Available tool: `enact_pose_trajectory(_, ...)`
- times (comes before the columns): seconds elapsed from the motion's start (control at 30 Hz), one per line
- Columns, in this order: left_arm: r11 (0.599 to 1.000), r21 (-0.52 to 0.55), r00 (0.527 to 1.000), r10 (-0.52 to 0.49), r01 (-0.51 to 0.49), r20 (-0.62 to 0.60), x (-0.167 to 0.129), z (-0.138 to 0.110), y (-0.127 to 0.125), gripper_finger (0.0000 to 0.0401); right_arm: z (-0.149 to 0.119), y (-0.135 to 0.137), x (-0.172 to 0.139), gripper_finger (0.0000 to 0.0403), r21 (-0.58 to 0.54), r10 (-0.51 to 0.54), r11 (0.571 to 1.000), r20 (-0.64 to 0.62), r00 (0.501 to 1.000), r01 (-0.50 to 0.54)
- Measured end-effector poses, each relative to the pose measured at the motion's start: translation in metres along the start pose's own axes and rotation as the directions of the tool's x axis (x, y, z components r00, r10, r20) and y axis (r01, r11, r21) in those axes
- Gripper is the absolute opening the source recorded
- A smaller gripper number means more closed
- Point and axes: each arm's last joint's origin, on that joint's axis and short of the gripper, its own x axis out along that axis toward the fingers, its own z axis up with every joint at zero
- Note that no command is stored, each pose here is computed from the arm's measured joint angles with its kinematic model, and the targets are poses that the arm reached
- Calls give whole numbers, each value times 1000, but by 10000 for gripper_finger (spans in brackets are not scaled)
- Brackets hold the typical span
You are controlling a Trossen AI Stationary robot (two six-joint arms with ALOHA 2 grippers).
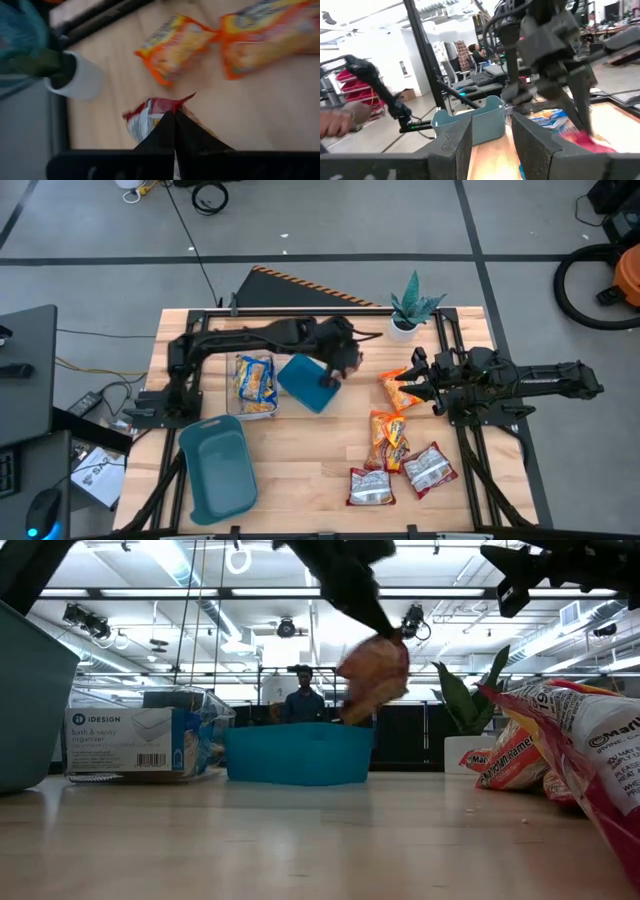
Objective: Sort Maruchan noodles
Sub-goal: Put the top red noodle pack into the dark green bin
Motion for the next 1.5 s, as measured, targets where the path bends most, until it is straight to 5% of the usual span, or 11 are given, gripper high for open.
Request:
enact_pose_trajectory(0.17,987,-53,989,-148,149,24,-29,0,-4,0,0,0,0,144,0,3,1000,-1,1000,-3)
enact_pose_trajectory(0.37,930,-124,937,-349,347,6,-30,-13,-13,0,0,0,0,144,0,3,1000,0,1000,-3)
enact_pose_trajectory(0.77,894,-253,924,-381,371,9,-4,-55,2,0,0,0,0,144,0,3,1000,1,1000,-3)
enact_pose_trajectory(1.07,798,-353,872,-461,488,162,-13,-64,27,1,0,0,0,144,-1,3,1000,1,1000,-3)
enact_pose_trajectory(1.5,805,-354,879,-454,476,149,-22,-63,27,3,0,0,0,144,-1,3,1000,0,1000,-3)
